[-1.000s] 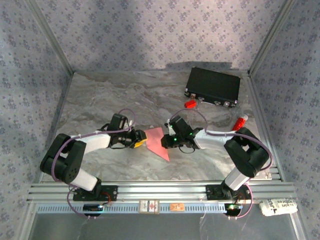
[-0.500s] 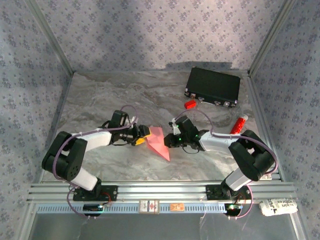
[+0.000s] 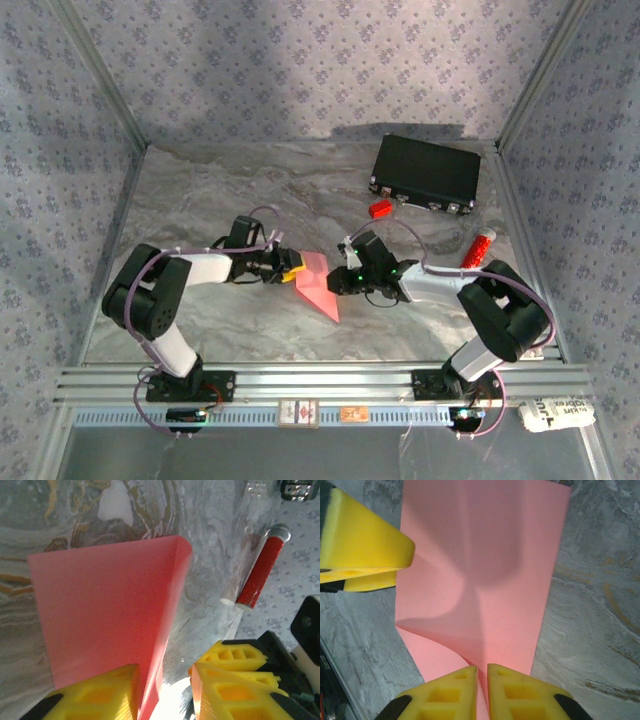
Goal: Fold a paper plane with a square sheet of paper (pick it up from the middle)
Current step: Fourth fold the wing at the center of the table.
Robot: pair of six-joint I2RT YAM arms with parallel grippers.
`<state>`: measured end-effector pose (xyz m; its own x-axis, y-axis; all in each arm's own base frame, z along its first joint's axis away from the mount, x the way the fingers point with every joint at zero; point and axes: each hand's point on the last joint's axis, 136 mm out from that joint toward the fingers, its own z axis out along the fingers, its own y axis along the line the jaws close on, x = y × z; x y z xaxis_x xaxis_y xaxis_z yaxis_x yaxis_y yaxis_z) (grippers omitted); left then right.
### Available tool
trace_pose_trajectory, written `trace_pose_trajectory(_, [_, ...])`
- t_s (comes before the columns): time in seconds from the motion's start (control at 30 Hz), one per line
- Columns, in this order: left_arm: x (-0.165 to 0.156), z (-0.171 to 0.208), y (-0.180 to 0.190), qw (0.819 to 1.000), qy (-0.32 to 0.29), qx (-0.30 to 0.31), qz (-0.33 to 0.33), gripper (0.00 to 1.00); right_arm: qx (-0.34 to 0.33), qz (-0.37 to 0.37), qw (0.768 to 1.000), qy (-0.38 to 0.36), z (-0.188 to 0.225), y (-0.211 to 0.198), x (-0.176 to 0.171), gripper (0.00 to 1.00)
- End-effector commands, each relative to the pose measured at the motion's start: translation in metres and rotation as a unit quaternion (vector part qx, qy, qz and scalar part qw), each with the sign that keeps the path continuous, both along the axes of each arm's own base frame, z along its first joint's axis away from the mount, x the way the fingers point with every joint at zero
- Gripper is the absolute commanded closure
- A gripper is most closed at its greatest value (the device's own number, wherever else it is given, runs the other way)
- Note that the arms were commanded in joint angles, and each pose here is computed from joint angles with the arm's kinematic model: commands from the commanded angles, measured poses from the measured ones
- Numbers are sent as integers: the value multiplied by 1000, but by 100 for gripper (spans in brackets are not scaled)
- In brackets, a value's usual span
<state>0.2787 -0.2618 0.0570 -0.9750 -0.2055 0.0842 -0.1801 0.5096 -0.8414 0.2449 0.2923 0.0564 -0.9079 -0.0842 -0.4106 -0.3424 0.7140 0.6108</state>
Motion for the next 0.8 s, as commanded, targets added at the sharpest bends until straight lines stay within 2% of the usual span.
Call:
trace_pose_trajectory(0.0, [9, 13, -8, 999, -8, -34, 3, 74, -4, -16, 1000, -14, 10, -7, 1, 76])
trace_pose_trajectory(0.1, [10, 13, -7, 999, -5, -37, 14, 77, -56, -43, 996, -48, 12, -24, 1, 58])
trace_pose_trajectory(0.23, [9, 15, -8, 999, -4, -40, 14, 73, -123, -39, 986, -106, 15, -35, -9, 48])
trace_pose_trajectory(0.5, [9, 16, -7, 999, 1, -40, 21, 82, -185, 13, 953, -240, 13, -6, -33, 47])
trace_pose_trajectory(0.6, [10, 17, -7, 999, 0, -40, 24, 83, -220, 42, 924, -309, 15, 5, -42, 47])
trace_pose_trajectory(0.77, [10, 16, -7, 999, 1, -39, 25, 83, -274, 59, 901, -332, 4, 14, -45, 47])
